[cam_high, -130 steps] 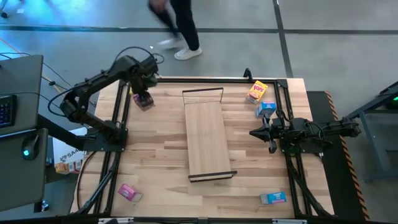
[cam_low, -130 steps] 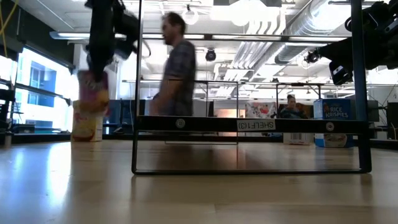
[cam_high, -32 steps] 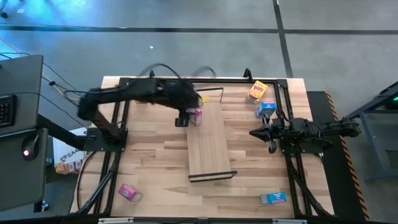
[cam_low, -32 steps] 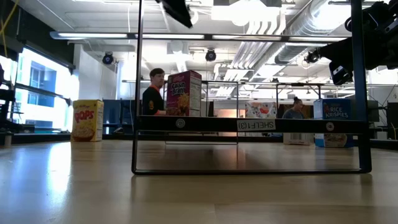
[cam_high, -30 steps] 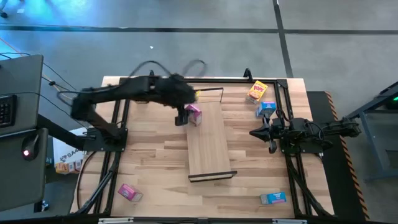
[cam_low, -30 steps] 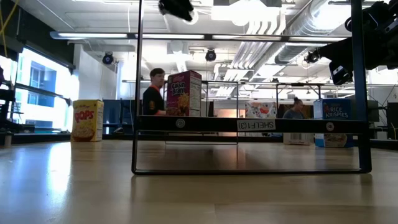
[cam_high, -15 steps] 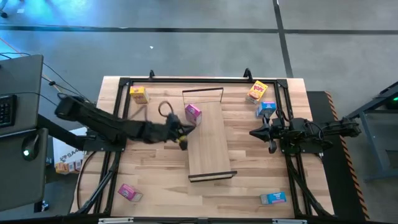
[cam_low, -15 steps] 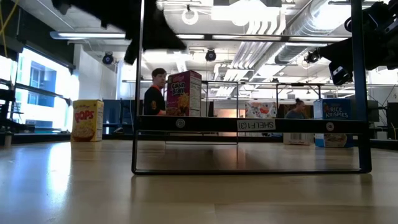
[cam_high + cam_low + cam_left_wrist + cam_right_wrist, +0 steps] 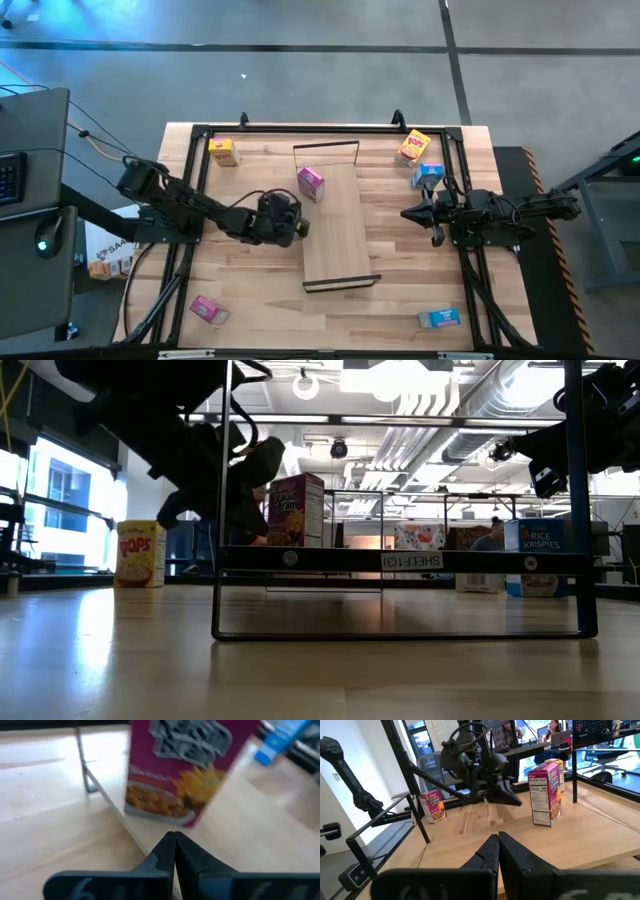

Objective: Stack cereal on shelf
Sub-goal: Put the top purple cereal box on the shelf

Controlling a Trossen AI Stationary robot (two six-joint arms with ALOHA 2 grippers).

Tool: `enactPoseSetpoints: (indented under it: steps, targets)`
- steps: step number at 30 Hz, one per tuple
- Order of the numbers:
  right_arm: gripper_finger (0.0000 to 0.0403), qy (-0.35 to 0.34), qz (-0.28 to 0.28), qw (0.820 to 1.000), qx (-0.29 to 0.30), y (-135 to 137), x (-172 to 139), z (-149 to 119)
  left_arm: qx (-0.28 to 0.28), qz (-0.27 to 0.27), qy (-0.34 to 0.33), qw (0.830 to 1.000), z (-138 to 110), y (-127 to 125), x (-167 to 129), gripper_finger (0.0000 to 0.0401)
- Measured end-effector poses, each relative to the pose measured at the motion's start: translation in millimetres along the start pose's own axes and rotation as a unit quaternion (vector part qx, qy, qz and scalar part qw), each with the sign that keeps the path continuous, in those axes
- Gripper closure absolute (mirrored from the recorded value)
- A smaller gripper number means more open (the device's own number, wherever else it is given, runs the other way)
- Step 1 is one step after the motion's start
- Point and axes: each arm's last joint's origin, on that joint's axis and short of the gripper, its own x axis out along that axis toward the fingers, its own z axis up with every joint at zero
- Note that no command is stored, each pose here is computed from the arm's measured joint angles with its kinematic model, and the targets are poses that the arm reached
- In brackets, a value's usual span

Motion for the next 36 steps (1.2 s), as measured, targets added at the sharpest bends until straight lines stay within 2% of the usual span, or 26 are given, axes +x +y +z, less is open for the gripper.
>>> enactPoseSetpoints:
  steps: [6, 12, 23, 26, 29, 33, 36]
  targets:
    - [0.0402, 0.0, 0.0, 1.0, 0.0, 0, 0, 0, -0.031, 0.007, -0.007, 0.999, 10, 12, 19, 0.0401]
    - [0.0402, 0.0, 0.0, 1.0, 0.0, 0, 0, 0, -0.006, -0.014, 0.016, 1.0, 20, 19, 34, 0.0401]
    - [0.0402, 0.0, 0.0, 1.0, 0.0, 0, 0, 0, 0.012, 0.011, 0.018, 1.0, 40, 37, 58, 0.0401]
    - [0.0402, 0.0, 0.0, 1.0, 0.0, 0, 0, 0, 0.024, 0.0, 0.034, 0.999, 41, 39, 61, 0.0401]
    - [0.0402, 0.0, 0.0, 1.0, 0.0, 0, 0, 0, 0.051, -0.018, 0.057, 0.997, 42, 39, 56, 0.0401]
    - [0.0402, 0.0, 0.0, 1.0, 0.0, 0, 0, 0, 0.095, -0.016, 0.089, 0.991, 49, 43, 35, 0.0401]
    - [0.0402, 0.0, 0.0, 1.0, 0.0, 0, 0, 0, 0.085, -0.045, 0.098, 0.991, 53, 44, 17, 0.0401]
